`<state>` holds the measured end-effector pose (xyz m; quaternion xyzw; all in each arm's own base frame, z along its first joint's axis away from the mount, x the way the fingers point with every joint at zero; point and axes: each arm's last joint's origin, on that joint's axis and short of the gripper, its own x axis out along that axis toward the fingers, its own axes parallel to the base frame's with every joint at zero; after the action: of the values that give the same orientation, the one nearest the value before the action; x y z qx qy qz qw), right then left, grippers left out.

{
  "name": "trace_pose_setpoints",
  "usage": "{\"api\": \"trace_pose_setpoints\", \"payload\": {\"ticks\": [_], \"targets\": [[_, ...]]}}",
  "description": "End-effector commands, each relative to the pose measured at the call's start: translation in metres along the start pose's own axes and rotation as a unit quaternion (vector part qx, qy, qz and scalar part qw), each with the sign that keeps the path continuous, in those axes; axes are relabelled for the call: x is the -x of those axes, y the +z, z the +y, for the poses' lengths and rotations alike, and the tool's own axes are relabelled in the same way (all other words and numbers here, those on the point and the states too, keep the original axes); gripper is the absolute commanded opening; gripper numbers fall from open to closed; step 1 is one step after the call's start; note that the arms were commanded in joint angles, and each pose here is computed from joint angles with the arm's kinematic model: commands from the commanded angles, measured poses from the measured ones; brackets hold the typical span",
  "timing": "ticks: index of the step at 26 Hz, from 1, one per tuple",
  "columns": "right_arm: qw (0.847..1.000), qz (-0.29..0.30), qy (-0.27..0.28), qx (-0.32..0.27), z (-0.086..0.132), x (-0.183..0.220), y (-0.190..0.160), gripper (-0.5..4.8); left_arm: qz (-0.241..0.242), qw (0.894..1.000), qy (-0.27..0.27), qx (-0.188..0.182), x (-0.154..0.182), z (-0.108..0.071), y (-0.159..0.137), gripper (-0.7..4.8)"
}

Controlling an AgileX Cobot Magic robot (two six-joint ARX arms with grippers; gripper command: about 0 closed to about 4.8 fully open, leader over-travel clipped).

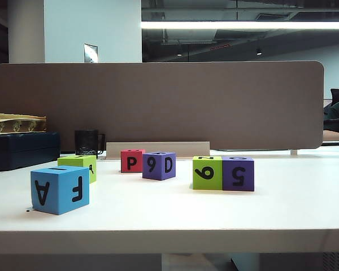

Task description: Select the appropriate blocks from the scattered letter blocks on the table and arrange them in a row to spell out "TURING".

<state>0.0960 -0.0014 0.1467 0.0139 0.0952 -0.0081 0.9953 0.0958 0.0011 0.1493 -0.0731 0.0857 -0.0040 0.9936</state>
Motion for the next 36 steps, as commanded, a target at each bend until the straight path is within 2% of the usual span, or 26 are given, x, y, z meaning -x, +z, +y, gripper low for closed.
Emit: {"api": "trace_pose_setpoints", "payload": {"ticks": [1, 22, 36], "targets": [[1.000, -0.007, 0.001, -0.002, 0.000, 0.000, 0.000, -0.01, 0.002, 1.000, -0.004, 0.009, 0.000, 0.000, 0.000, -0.06], [1.000, -0.012, -0.003, -0.002, 0.000, 0.001, 0.002, -0.01, 0.002, 1.000, -0.012, 0.009, 0.000, -0.001, 0.001, -0.06], [0.998, -0.069, -0.001, -0.003, 0.001, 0.020, 0.047, -0.02, -0.008, 1.000, -0.018, 0.017, 0.003, -0.002, 0.009, -0.06]]}}
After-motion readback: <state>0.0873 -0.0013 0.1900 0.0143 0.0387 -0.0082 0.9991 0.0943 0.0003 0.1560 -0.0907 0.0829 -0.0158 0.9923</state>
